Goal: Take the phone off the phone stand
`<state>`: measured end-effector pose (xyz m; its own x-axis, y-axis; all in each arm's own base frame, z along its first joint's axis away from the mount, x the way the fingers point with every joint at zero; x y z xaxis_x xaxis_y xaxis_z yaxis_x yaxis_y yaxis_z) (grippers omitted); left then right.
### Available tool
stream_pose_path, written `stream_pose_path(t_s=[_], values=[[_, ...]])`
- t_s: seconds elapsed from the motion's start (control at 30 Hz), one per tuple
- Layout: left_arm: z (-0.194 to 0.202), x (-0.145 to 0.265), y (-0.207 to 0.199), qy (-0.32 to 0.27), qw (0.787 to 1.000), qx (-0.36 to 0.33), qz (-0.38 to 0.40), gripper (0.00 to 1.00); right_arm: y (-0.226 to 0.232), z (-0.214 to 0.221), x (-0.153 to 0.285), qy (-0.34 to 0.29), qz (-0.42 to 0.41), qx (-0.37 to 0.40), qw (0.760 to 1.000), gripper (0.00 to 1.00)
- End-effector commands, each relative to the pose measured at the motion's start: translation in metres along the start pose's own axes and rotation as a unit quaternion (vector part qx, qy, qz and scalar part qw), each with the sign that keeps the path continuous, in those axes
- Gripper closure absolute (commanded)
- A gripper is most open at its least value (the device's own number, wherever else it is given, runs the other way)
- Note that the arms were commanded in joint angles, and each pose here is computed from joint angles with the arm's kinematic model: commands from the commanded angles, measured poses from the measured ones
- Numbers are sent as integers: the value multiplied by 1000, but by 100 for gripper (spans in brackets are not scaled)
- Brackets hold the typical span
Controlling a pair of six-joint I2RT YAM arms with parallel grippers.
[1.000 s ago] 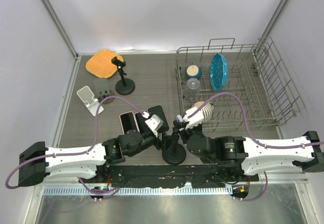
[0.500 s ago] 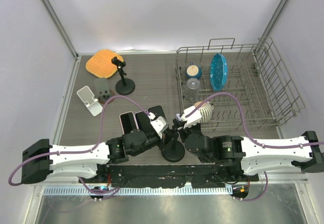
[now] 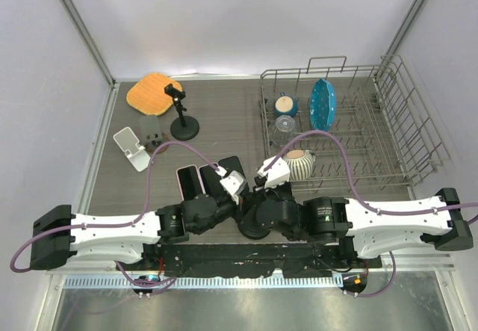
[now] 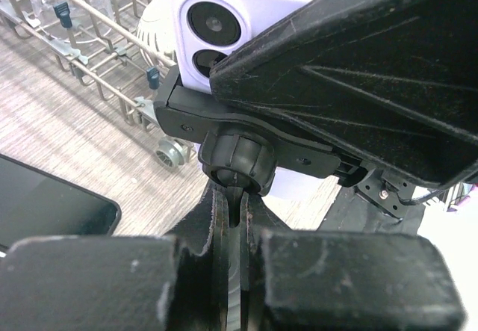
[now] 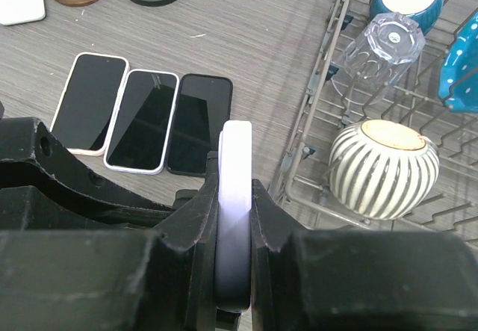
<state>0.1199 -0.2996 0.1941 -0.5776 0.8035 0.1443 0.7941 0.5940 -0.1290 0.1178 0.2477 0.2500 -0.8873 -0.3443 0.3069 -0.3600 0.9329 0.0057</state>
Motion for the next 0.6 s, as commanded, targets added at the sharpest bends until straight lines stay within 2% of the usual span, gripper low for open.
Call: stream_pose_path(t_s=[0.0, 0.07, 0.13, 0.37, 0.57], values=[[-40, 1, 46, -69, 984, 48, -160, 100, 23, 37, 30, 111, -111, 9, 988, 99], [-41, 3, 49, -71, 982, 50, -168, 100, 21, 39, 31, 113, -112, 8, 987, 99], [-41, 3, 47, -73, 983, 52, -159, 100, 9, 35, 30, 101, -79, 0, 992, 99], [-36, 5, 29, -77, 991, 58, -96, 100, -26, 6, 25, 19, 42, -42, 998, 99], [-36, 9, 2, -82, 994, 49, -54, 100, -29, 0, 19, -9, 104, -13, 994, 99]])
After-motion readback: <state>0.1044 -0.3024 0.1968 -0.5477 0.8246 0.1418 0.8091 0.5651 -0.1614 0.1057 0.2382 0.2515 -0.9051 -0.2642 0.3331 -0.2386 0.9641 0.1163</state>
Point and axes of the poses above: each gripper's point midway between its finger pads, its own x axis back along the fingers, its own y axis along the line the jaws close on, z = x × y, the point moved 4 cm from there along x, back along the fingers, and after that the axes turned 5 degrees about -x, right-handed, at the moved point
